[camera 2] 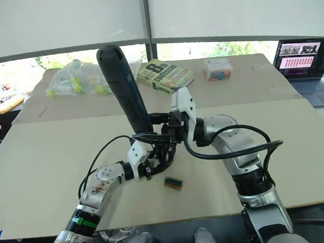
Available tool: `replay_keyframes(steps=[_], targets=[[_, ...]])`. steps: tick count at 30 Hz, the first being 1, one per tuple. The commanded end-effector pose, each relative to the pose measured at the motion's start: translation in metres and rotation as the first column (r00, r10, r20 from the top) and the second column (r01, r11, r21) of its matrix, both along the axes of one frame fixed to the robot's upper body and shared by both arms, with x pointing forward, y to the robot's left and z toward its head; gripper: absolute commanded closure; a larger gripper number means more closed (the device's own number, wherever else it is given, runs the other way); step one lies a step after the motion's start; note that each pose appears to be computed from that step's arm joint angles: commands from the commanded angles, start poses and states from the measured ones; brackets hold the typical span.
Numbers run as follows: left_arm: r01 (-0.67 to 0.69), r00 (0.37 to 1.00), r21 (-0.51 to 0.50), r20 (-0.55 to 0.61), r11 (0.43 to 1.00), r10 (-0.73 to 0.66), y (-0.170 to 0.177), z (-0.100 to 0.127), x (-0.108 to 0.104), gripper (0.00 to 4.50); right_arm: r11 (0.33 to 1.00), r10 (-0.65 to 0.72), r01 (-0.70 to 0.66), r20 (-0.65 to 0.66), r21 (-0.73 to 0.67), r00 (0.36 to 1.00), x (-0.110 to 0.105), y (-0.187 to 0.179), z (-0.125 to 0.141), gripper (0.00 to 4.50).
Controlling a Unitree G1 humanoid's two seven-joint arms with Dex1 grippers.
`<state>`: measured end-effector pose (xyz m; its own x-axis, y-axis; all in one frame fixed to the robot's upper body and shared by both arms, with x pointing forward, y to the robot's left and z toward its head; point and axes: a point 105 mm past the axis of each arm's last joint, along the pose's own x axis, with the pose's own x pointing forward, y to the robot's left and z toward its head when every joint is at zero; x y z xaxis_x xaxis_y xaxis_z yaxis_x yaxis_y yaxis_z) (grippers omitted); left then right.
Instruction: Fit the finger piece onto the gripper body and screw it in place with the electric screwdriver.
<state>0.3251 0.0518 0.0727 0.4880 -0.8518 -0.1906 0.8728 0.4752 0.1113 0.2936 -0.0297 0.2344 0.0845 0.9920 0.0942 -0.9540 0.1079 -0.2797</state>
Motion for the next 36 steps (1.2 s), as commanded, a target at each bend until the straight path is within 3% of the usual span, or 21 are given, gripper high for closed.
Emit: replay_keyframes(steps=[1, 25, 36], targets=[[0.002, 0.997, 0.040, -0.078, 0.999, 0.001, 0.000, -0.021, -0.006, 2.24, 0.998, 0.044, -0.047, 0.050, 0.049, 0.998, -0.012, 0.002, 0.015, 2.54], [0.003, 0.997, 0.037, -0.071, 0.999, 0.000, 0.000, -0.019, -0.005, 2.24, 0.997, -0.067, 0.067, 0.002, 0.034, 0.998, 0.008, -0.005, -0.007, 2.54], [0.000, 0.998, 0.039, -0.069, 0.999, 0.002, 0.001, -0.020, -0.005, 2.24, 0.996, -0.084, 0.083, -0.032, -0.016, 0.996, 0.004, -0.004, -0.036, 2.54]])
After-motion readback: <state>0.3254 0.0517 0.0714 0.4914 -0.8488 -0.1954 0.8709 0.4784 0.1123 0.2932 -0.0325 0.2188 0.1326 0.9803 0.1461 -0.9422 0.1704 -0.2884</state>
